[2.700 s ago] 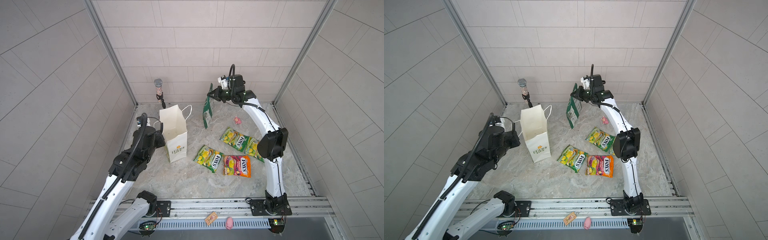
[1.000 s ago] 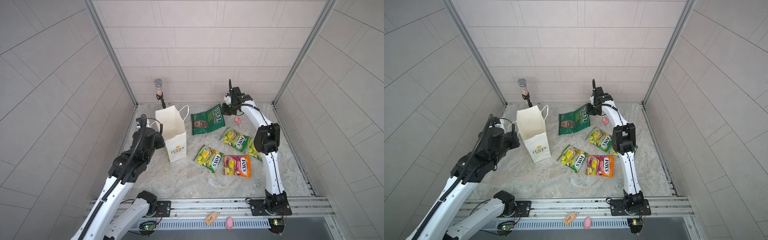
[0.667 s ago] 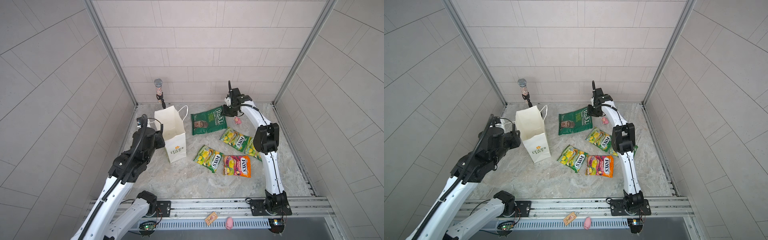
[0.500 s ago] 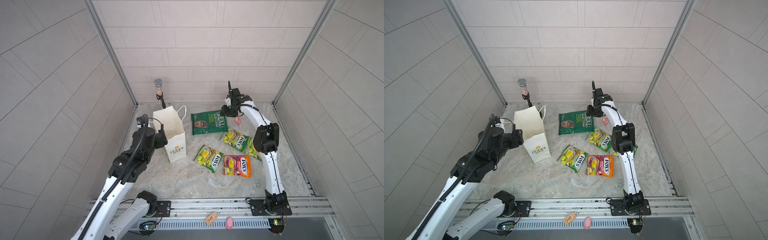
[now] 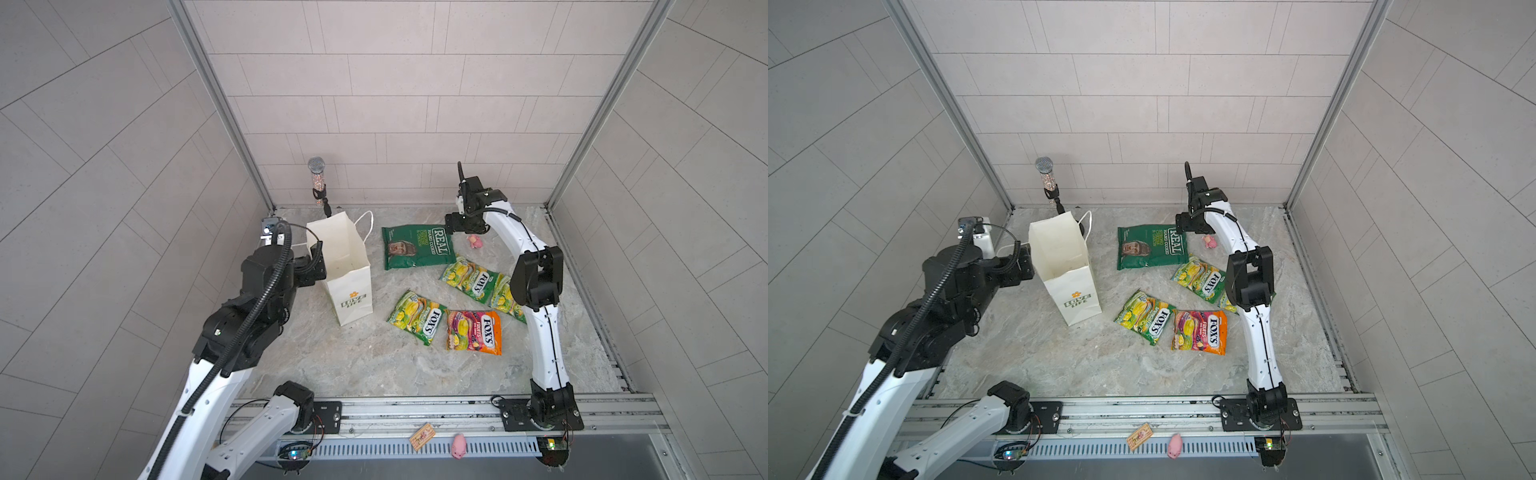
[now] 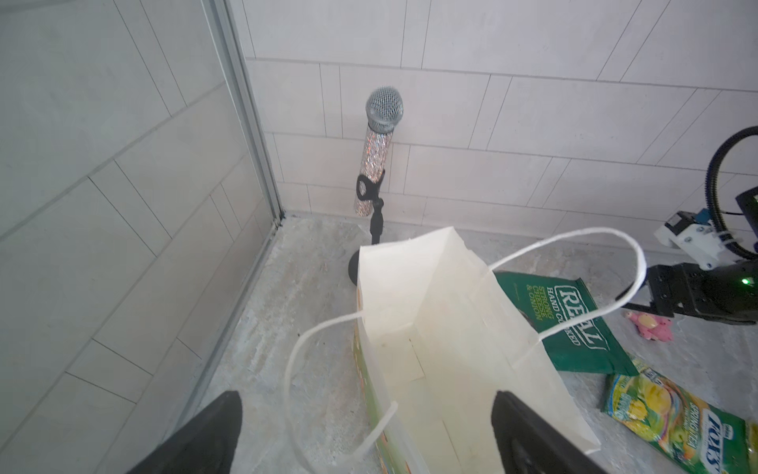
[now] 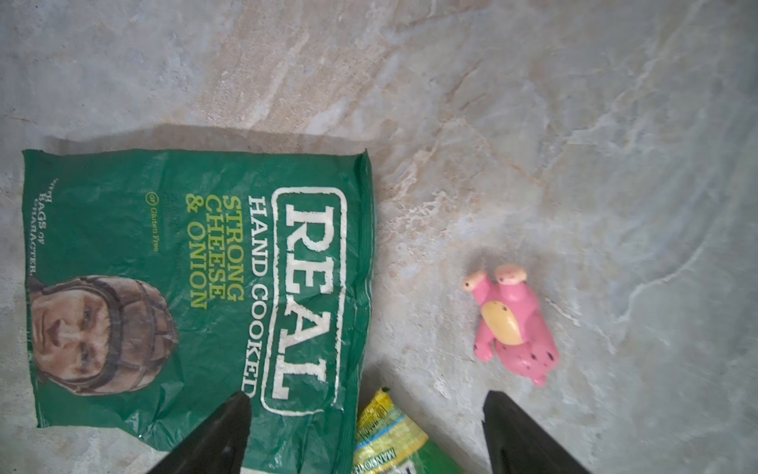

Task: Take the snacks out of the paper bag
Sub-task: Place the snack at the top-center of the table, then move the paper bag to the middle-left of the table.

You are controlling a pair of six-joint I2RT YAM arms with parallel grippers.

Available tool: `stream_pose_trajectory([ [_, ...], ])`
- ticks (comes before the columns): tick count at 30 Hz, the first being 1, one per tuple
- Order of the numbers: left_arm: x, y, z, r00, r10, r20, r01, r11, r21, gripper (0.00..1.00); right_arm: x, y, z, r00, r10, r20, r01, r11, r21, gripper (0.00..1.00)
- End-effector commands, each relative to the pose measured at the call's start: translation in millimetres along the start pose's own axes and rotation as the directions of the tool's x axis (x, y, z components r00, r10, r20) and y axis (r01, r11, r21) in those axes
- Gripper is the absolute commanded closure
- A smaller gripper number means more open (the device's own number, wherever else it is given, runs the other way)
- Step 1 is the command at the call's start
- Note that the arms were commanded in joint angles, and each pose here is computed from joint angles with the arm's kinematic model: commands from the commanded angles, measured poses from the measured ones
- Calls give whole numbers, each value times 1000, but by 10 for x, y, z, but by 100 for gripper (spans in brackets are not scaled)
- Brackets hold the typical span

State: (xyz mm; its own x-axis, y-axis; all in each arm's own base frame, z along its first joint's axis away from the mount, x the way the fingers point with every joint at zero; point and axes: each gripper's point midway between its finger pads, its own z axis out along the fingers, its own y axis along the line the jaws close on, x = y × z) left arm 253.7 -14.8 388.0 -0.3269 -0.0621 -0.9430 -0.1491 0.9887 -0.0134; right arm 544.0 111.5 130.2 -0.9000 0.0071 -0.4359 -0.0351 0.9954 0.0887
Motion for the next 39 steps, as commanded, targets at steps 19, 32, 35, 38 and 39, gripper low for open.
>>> stream_pose_trajectory([
  [19,-516,1293,364,996,8,92,49,804,-593,0,147,-1358,-1377,905,18,424,-250,830,499,10],
  [32,772,2105,987,937,-349,12,257,665,-701,0,941,-2330,-1460,876,190,443,-442,682,582,10],
  [35,999,2093,1117,916,-399,25,311,672,-672,0,1163,-2460,-1394,862,223,454,-478,654,586,9],
  [38,1177,2073,1203,908,-417,38,338,675,-657,0,1327,-2503,-1344,859,221,461,-484,641,596,8],
  [39,1238,2058,1233,907,-417,50,348,680,-646,0,1369,-2504,-1318,861,213,462,-480,643,598,7],
])
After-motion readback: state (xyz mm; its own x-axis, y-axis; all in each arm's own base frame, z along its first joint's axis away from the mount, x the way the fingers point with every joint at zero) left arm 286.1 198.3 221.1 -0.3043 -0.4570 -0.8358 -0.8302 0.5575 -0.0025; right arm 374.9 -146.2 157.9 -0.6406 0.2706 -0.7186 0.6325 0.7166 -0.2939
